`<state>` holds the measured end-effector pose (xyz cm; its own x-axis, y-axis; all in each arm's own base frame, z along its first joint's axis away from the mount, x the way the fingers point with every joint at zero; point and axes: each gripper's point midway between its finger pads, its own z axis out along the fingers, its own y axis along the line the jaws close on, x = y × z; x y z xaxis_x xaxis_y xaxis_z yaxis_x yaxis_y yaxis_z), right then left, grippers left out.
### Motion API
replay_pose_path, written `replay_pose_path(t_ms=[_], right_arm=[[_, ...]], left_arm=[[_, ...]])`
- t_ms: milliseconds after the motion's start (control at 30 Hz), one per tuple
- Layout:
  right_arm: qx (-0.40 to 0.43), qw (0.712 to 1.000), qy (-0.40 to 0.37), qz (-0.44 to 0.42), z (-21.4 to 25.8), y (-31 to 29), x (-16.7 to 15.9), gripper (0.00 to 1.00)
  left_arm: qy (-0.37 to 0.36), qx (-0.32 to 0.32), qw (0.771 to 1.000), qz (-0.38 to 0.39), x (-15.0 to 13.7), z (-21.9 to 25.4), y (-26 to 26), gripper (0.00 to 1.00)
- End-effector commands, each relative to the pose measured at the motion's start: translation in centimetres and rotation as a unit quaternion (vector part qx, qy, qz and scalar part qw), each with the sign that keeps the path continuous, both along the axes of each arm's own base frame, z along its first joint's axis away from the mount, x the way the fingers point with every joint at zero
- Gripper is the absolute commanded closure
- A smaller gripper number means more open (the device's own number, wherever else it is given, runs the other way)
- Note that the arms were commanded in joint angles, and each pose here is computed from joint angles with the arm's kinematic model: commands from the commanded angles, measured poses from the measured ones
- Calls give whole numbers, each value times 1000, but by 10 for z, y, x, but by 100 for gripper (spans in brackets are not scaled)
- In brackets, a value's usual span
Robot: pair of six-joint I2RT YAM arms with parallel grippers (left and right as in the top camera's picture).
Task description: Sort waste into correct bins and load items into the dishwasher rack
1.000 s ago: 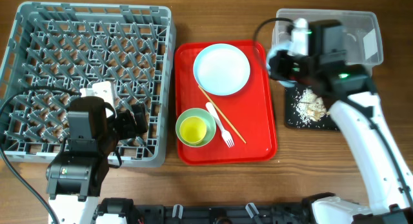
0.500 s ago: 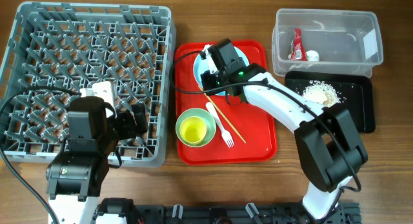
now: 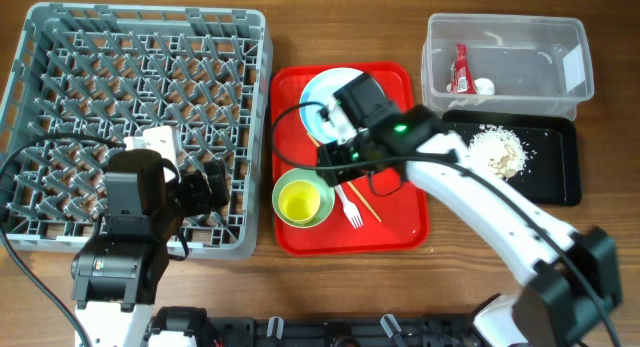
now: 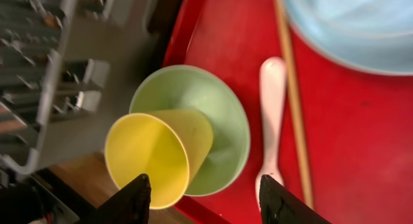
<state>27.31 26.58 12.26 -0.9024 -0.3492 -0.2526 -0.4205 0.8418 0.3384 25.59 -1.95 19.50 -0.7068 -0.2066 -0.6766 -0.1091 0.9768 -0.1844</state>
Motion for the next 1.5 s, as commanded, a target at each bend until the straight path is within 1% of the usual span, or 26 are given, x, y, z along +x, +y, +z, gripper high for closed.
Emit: replay_pose_path(t_ms=[0,33,67,133,200,333,433,500,533,567,633,667,700,733,800,833,900,967,1067,1100,1133,1233,1300,1367,1400,1467], right_arm=[[-31,998,62,14,-42,16,-22,49],[-45,996,79,19,-58,18,-27,53],[-54,994,92,13,-67,19,-30,60],[-61,994,93,8,-75,18,-27,94],[-51,996,69,-15,-65,19,-10,96],[-14,999,25,-45,-5,7,22,96],[40,993,-57,-92,77,-29,57,96],[58,989,-68,-121,93,-50,66,96],[75,986,-63,-135,98,-62,72,96],[103,985,-50,-131,101,-65,74,96],[180,979,-22,-97,112,-58,72,96],[208,974,-16,-85,119,-54,72,96],[240,968,-8,-73,127,-50,70,96],[268,962,2,-59,135,-45,66,96],[321,947,17,-24,152,-32,57,96],[336,942,19,-13,157,-29,55,96],[375,927,28,14,172,-23,48,96],[405,913,42,37,183,-18,39,96],[413,909,46,43,186,-17,37,96],[415,908,48,44,187,-17,36,96],[418,906,50,47,188,-17,35,96],[425,902,55,52,190,-16,32,96],[425,902,59,51,190,-16,31,96],[424,902,60,52,190,-15,30,96],[424,902,61,52,190,-15,30,96],[423,903,67,49,188,-15,28,96]], left_arm=[[-10,-4,1000,-8,2,8,-4,0],[-10,-4,1000,-8,2,7,-4,0],[-10,-4,1000,-8,2,8,-4,0],[-10,-4,1000,-8,2,8,-4,0],[-10,-4,1000,-8,2,8,-4,0],[-10,-4,1000,-8,2,8,-4,0],[-14,-5,1000,-8,3,9,-4,0],[-34,-33,999,-19,9,17,-14,0],[-52,-77,995,-37,15,27,-28,0],[-63,-104,991,-59,20,34,-40,0],[-80,-178,970,-145,33,47,-78,0],[-81,-202,960,-178,36,50,-91,0],[-84,-235,942,-224,39,55,-108,0],[-96,-289,902,-307,40,69,-134,0],[-104,-333,871,-346,47,79,-148,0],[-106,-351,858,-360,52,82,-152,0],[-117,-381,823,-405,53,94,-162,0],[-123,-392,804,-429,52,101,-166,0],[-143,-397,767,-484,39,120,-173,0],[-149,-394,756,-500,34,125,-176,2],[-155,-393,749,-510,31,129,-178,3],[-172,-386,736,-528,25,137,-185,15],[-173,-385,730,-537,21,139,-191,15],[-183,-380,722,-548,17,142,-194,27],[-189,-377,720,-551,17,144,-194,30],[-208,-372,712,-557,15,154,-194,31]])
